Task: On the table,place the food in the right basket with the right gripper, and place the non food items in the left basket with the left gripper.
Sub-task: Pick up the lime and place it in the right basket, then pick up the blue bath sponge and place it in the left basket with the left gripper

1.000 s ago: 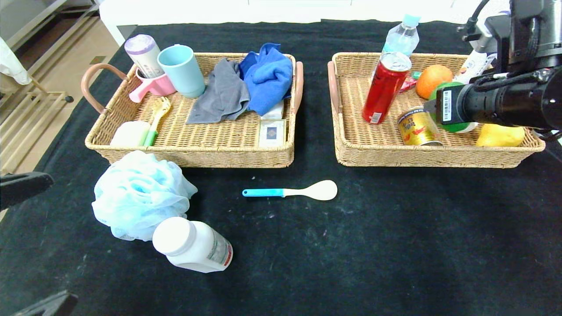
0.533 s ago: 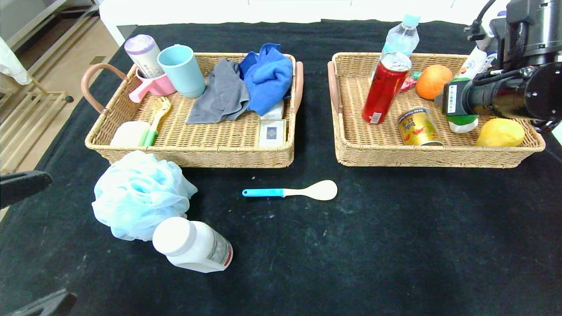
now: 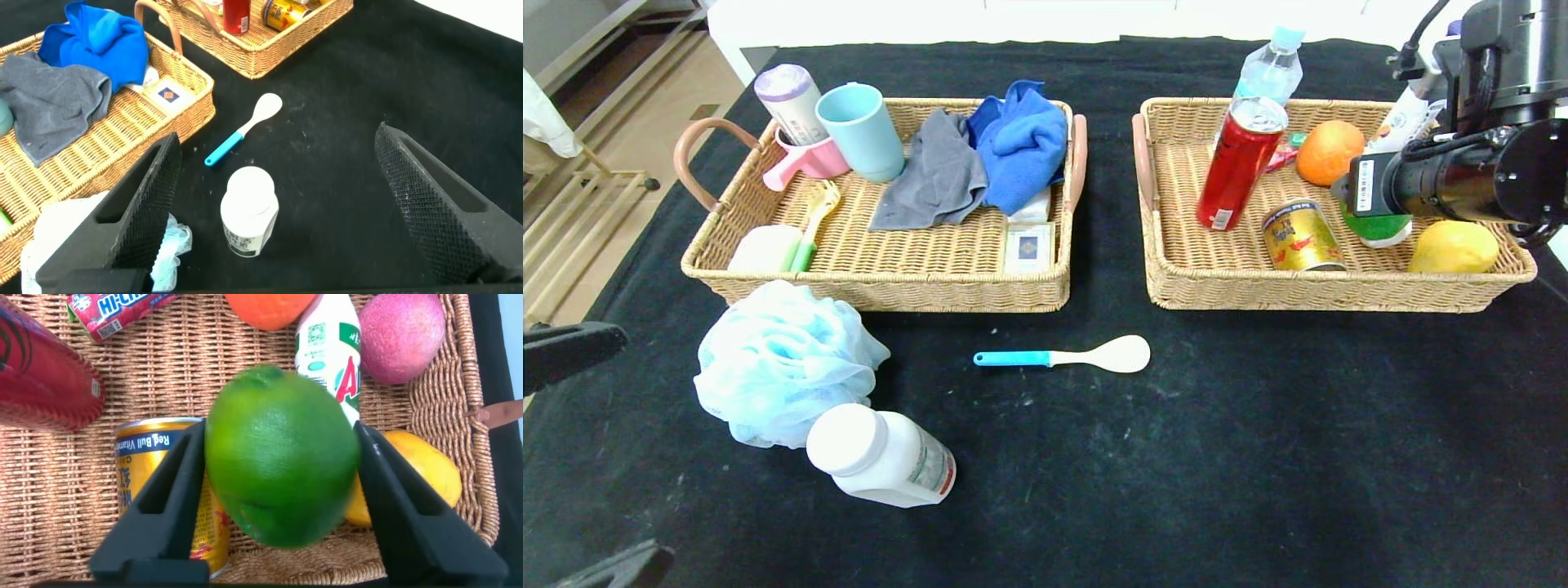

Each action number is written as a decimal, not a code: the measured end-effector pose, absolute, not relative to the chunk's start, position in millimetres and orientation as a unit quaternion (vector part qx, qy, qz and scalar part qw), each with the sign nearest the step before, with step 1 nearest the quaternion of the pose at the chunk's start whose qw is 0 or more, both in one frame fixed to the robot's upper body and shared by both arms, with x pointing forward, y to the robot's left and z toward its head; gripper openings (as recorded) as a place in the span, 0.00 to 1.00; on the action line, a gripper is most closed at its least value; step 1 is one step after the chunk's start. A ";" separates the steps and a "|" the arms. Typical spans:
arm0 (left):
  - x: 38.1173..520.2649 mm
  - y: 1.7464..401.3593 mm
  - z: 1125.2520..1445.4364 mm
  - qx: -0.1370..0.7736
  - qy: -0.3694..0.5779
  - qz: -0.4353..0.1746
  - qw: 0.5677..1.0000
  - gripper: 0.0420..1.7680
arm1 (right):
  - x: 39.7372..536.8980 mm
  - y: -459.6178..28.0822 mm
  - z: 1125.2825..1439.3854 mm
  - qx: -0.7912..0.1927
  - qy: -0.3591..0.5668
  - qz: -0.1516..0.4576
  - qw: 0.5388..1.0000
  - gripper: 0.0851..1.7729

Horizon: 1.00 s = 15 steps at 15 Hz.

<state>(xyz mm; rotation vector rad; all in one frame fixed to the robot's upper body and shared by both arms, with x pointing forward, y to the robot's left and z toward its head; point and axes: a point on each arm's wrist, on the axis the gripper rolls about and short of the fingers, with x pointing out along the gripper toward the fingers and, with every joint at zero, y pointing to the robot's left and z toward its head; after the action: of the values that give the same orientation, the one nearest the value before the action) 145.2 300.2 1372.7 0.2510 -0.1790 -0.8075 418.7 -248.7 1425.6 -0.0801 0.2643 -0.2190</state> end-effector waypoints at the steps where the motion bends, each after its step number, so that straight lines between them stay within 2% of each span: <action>1: 145.1 300.2 1372.7 0.121 -0.087 -0.392 0.908 0.97 | 418.6 -249.1 1426.4 -0.039 0.130 -0.109 0.985 0.74; 5: 144.8 300.3 1371.5 0.121 -0.083 -0.392 0.908 0.97 | 414.5 -250.3 1430.9 -0.037 0.125 -0.108 0.986 0.83; 8: 145.2 300.3 1372.1 0.120 -0.082 -0.390 0.909 0.97 | 397.1 -243.8 1440.0 -0.035 0.118 -0.086 0.989 0.87; 12: 149.5 300.6 1373.1 0.119 -0.071 -0.350 0.926 0.97 | 351.7 -214.7 1434.7 -0.051 0.135 -0.009 0.990 0.91; 15: 151.9 300.6 1374.7 0.116 -0.066 -0.329 0.935 0.97 | 307.0 -193.8 1429.3 -0.061 0.140 0.094 0.984 0.92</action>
<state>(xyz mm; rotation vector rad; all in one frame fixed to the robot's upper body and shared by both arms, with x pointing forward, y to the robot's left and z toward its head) 151.9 300.6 1374.7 0.2380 -0.1339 -0.6720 307.0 -193.8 1429.3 -0.1224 0.2812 0.1882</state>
